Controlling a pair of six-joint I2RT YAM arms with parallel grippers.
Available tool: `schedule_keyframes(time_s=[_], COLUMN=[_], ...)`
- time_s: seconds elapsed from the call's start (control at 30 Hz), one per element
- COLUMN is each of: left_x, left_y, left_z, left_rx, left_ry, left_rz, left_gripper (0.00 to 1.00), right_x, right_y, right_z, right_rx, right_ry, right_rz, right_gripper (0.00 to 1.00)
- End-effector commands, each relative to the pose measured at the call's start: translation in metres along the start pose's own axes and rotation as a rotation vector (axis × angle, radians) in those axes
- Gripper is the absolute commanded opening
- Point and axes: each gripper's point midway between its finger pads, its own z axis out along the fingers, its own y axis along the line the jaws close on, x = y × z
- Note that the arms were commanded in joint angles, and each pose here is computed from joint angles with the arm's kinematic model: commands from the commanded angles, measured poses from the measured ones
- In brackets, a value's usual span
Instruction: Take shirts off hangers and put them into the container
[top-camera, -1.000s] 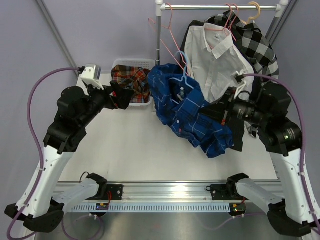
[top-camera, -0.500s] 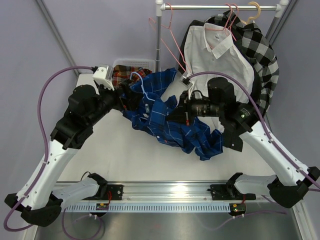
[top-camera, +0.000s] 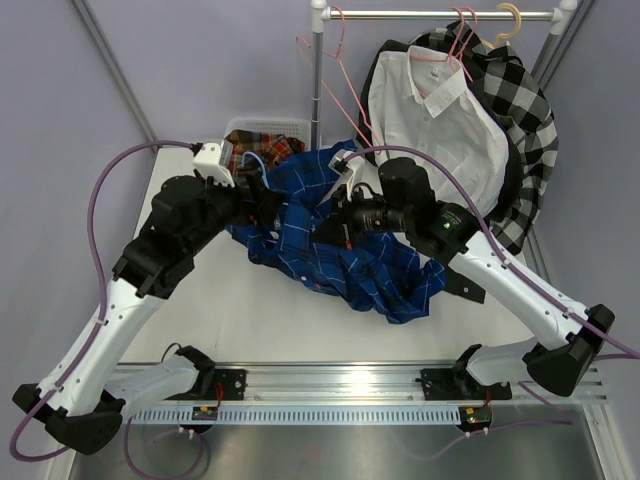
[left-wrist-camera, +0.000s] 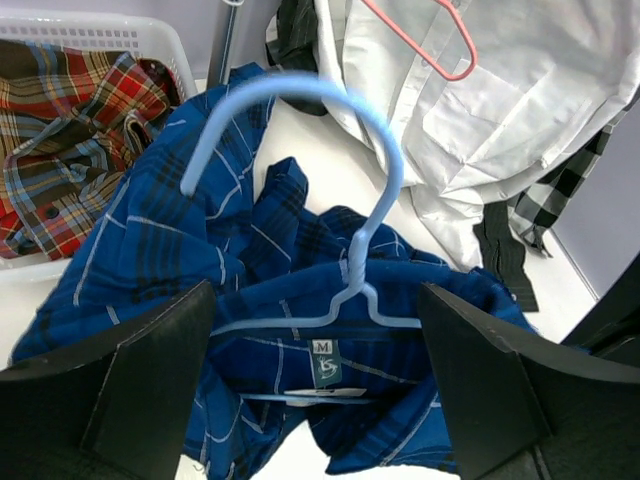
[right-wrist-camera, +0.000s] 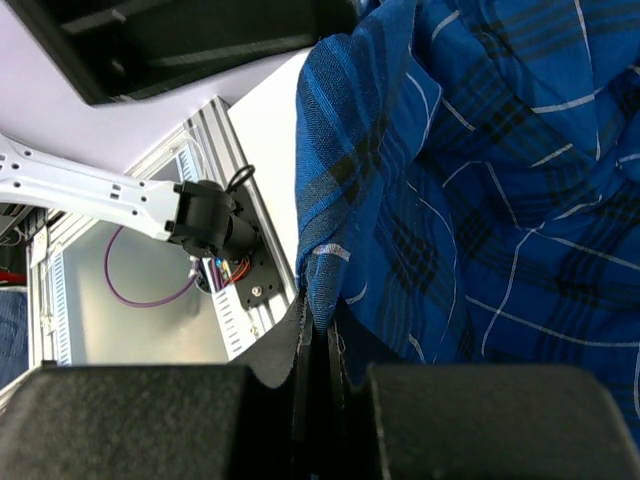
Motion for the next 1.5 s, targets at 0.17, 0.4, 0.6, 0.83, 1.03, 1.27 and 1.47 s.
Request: schedule_keyframes(time_s=[0.17, 0.4, 0.6, 0.83, 1.03, 1.27, 1.47], left_x=[-0.010, -0.019, -0.015, -0.009, -0.007, -0.003, 0.009], left_y=[-0.007, -0.010, -0.010, -0.006, 0.000, 0.037, 0.047], left_z=[0.009, 0.011, 0.014, 0.015, 0.016, 0.021, 0.035], left_rx=[0.026, 0.035, 0.034, 0.020, -0.006, -0.173, -0.222], left_ry=[-0.061, -0.102, -0.092, -0.081, -0.084, -0.135, -0.108], left_rz=[-0.066, -0.086, -0.096, -0.101, -0.089, -0.003, -0.013], left_gripper=[0.71, 0.62, 0.51, 0.23, 0.00, 0.00, 0.00], right_x=[-0.026, -0.012, -0.006, -0.004, -0.002, -0.005, -0.022], right_y=[0.014, 0.014, 0.014, 0.011, 0.008, 0.000, -0.007], right_z=[0.006, 0.015, 0.017, 0.020, 0.022, -0.002, -0.045], right_rx=[-0.054, -0.064, -0.063, -0.046, -0.019, 0.097, 0.253], right_ry=[-0.103, -0.074, -0.070, -0.068, -0.060, -0.089, -0.212], right_rz=[-0.059, -0.053, -0.047, -0.045, -0.046, -0.035, -0.003], right_gripper=[0.00, 0.00, 0.00, 0.00, 0.09, 0.68, 0.86])
